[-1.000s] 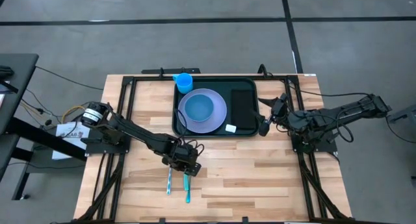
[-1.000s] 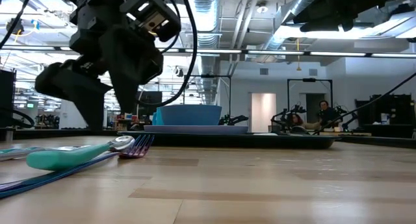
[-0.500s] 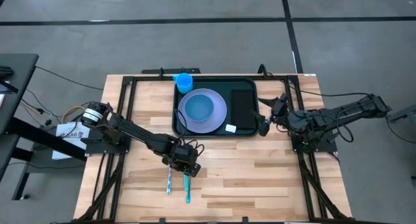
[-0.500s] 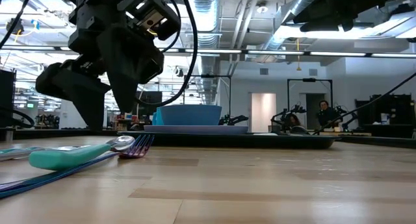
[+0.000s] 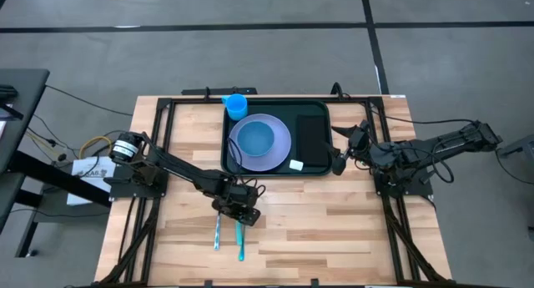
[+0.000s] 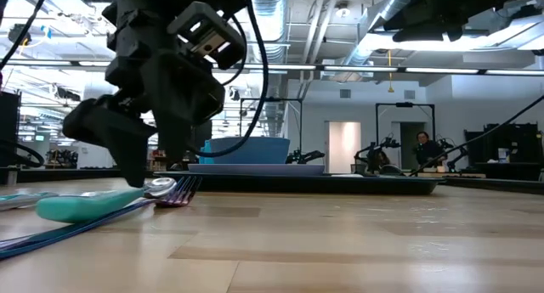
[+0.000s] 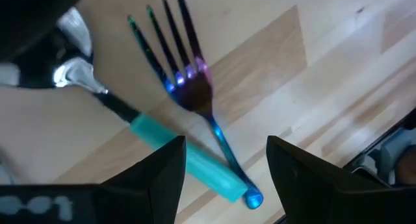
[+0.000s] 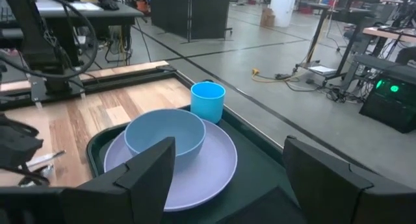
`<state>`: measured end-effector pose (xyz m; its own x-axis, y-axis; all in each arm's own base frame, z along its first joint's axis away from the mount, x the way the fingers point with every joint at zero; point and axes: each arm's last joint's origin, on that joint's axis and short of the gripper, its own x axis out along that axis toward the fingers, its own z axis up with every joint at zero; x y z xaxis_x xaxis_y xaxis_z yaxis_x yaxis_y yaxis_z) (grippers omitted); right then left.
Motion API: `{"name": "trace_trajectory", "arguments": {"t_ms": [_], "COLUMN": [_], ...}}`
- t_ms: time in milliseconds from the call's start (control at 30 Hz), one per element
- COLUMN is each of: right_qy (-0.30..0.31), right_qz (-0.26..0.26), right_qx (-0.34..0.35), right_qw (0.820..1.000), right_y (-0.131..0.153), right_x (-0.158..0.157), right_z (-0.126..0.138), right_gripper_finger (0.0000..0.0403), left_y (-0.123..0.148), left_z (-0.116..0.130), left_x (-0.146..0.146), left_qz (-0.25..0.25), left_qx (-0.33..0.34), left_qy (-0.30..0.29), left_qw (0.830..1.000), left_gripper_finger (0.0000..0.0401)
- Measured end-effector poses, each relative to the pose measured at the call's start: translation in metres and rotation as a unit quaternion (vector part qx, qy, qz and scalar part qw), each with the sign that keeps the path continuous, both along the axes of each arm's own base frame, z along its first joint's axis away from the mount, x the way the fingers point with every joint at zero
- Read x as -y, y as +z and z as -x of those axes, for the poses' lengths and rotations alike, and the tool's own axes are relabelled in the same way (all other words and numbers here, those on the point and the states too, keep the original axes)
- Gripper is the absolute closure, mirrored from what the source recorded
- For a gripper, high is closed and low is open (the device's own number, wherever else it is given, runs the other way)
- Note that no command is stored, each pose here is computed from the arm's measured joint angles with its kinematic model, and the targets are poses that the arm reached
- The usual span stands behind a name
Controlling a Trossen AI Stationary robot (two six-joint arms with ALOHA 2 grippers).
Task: Set up tray
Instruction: Put the blue fork on top of the black napkin on the black tray
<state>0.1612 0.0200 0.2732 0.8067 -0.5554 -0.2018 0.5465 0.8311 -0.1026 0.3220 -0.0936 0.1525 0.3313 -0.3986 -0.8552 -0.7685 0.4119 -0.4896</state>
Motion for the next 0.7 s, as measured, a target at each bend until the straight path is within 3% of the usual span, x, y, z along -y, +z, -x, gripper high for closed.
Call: {"name": "trace_trajectory", "arguments": {"t_ms": [700], "right_qy": [0.0], "right_qz": [-0.001], "right_qx": [0.0], "right_qw": [1.0], "right_y": [-0.0001], "right_x": [0.0], "right_z": [-0.0001], "right_gripper_finger": [0.0128], "left_y": [-0.0071], "left_z": [-0.0055], "left_x": [-0.0036], "left_qz": [0.018], "left_qx": [0.004], "left_qy": [-0.011], "left_qw": [1.0], "left_gripper_finger": [0.0199]}}
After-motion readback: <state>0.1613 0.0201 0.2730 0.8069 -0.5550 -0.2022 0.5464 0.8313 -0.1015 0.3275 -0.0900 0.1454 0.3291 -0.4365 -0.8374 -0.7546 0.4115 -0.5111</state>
